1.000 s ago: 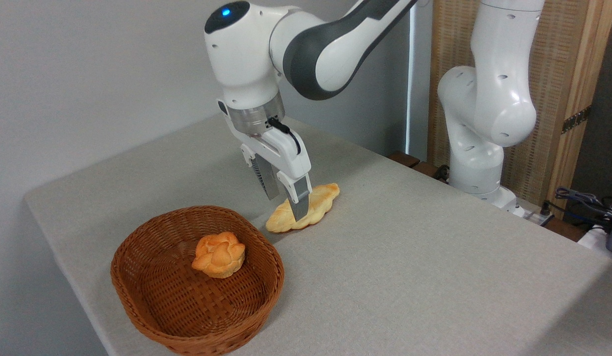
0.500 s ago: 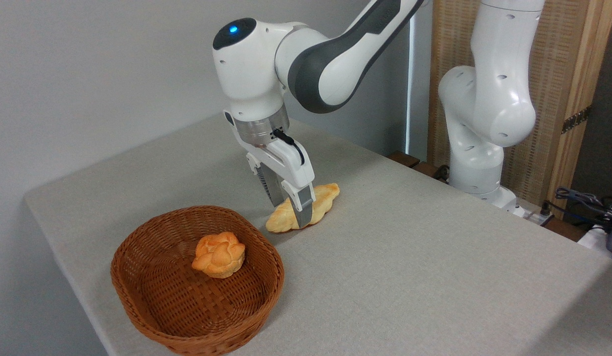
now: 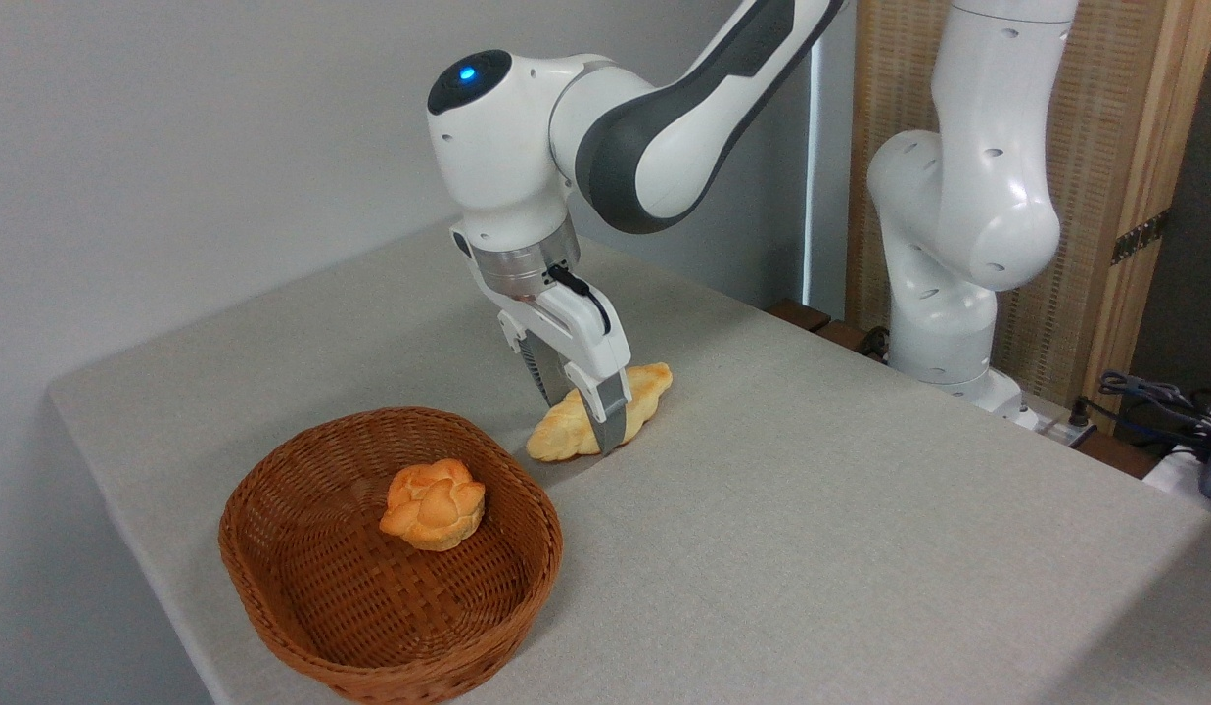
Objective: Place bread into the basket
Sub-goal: 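Close the gripper around the middle of the bread roll, then lift the bread roll and carry it over the wicker basket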
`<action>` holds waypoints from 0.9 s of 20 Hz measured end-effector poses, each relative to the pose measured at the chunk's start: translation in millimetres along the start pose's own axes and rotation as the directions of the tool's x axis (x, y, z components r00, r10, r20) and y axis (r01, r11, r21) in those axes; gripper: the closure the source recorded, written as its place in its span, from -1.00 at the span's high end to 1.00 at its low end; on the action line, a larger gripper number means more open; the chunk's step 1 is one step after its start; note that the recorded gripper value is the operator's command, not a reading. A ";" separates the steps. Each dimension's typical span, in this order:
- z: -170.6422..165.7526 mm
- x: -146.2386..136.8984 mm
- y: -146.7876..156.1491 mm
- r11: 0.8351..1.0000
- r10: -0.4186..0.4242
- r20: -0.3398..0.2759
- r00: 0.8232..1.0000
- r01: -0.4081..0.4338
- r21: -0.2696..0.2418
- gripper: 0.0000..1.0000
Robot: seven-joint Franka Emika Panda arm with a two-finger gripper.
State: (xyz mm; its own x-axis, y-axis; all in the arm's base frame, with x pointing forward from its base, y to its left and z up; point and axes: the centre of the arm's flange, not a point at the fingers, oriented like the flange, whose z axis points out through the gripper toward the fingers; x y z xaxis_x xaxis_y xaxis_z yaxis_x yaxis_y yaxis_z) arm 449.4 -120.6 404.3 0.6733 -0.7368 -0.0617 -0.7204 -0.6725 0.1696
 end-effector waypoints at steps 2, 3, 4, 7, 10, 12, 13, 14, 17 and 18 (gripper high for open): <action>-0.1 0.0 0.0 1.000 0.000 0.000 1.000 0.000 0.000 -0.36; -0.1 0.0 0.0 1.000 0.000 0.000 1.000 0.000 0.000 -0.35; -0.1 0.0 0.0 1.000 0.000 0.000 1.000 0.000 0.000 -0.35; -0.1 0.0 0.0 1.000 0.000 -0.001 1.000 0.000 0.000 -0.35; -3.6 0.3 0.1 1.000 0.001 -0.008 1.000 -0.001 0.004 -0.35; -14.8 1.1 -1.5 1.000 0.001 -0.029 1.000 0.000 0.015 -0.35; -22.6 0.7 -3.8 1.000 -0.001 -0.045 0.999 0.002 0.022 -0.35; -31.3 -1.6 -8.0 1.000 -0.004 -0.061 0.998 0.005 0.027 -0.35; -53.3 -10.8 -20.8 0.999 -0.004 -0.100 0.995 0.007 0.036 -0.35; -58.0 -11.9 -22.5 0.999 0.000 -0.107 0.994 0.005 0.040 -0.35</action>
State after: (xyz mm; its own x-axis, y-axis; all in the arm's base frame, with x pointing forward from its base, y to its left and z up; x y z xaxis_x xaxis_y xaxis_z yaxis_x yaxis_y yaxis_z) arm 467.3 -92.6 458.3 0.6875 -0.7248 0.0440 -0.7233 -0.6782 0.1301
